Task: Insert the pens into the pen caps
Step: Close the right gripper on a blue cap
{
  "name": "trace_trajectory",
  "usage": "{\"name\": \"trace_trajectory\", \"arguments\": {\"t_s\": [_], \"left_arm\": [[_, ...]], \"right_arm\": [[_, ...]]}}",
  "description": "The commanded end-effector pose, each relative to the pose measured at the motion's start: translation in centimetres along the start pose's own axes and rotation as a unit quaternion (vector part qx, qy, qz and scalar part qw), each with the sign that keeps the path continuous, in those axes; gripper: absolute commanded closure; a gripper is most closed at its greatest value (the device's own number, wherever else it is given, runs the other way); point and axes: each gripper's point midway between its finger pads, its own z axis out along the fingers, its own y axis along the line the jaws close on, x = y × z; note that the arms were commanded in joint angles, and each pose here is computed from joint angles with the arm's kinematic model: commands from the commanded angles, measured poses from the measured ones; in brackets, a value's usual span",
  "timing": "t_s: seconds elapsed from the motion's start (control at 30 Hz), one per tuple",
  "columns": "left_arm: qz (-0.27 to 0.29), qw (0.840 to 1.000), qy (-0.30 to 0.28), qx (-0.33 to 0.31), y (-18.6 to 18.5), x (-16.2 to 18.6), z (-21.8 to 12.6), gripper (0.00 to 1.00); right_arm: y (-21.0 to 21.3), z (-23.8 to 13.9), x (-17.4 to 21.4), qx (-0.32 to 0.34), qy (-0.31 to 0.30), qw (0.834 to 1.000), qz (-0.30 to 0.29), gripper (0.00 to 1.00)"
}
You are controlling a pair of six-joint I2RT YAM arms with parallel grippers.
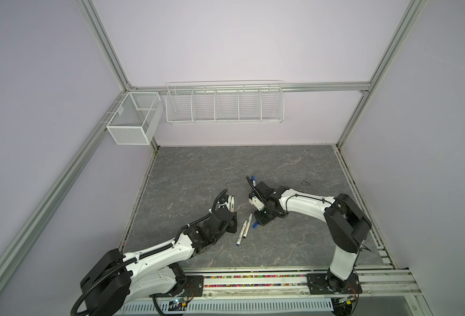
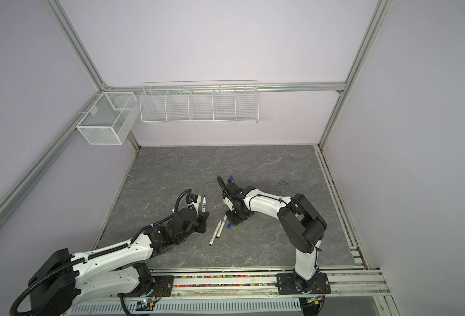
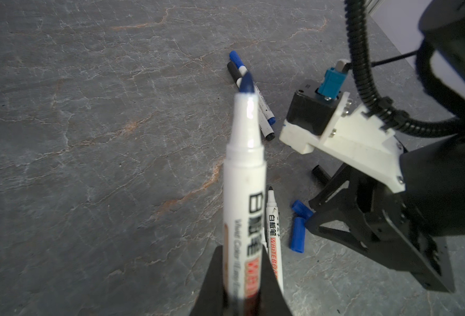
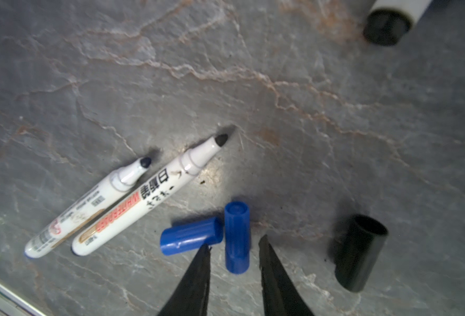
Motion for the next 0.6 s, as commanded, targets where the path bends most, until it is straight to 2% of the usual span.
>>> {"name": "trace_trajectory", "arguments": {"t_s": [0.0,0.27,0.43,0.57], "left_arm": [[-0.008,1.000,-0.008,-0.002,0.0,-0.7,-0.3,1.00],[-0.005,1.000,-0.001,0.006,-0.2,-0.4,-0.4,1.00],[0.004,1.000,0.006,0.021,-0.8,-0.3,-0.4,1.00],[0.012,0.999,0.017,0.034,-1.3,0.1,-0.2,1.00]], "right_arm": [[-0.8,0.9,0.7,0.048,0.027,0.998,-0.032,0.67],[-1.0,2.0,1.0,0.066,0.037,0.996,-0.044,0.69],[-0.9,1.5,0.4,0.065,0.021,0.997,-0.042,0.82],[-0.8,-0.5,-0.1,0.062,-0.007,0.997,-0.041,0.88]]}}
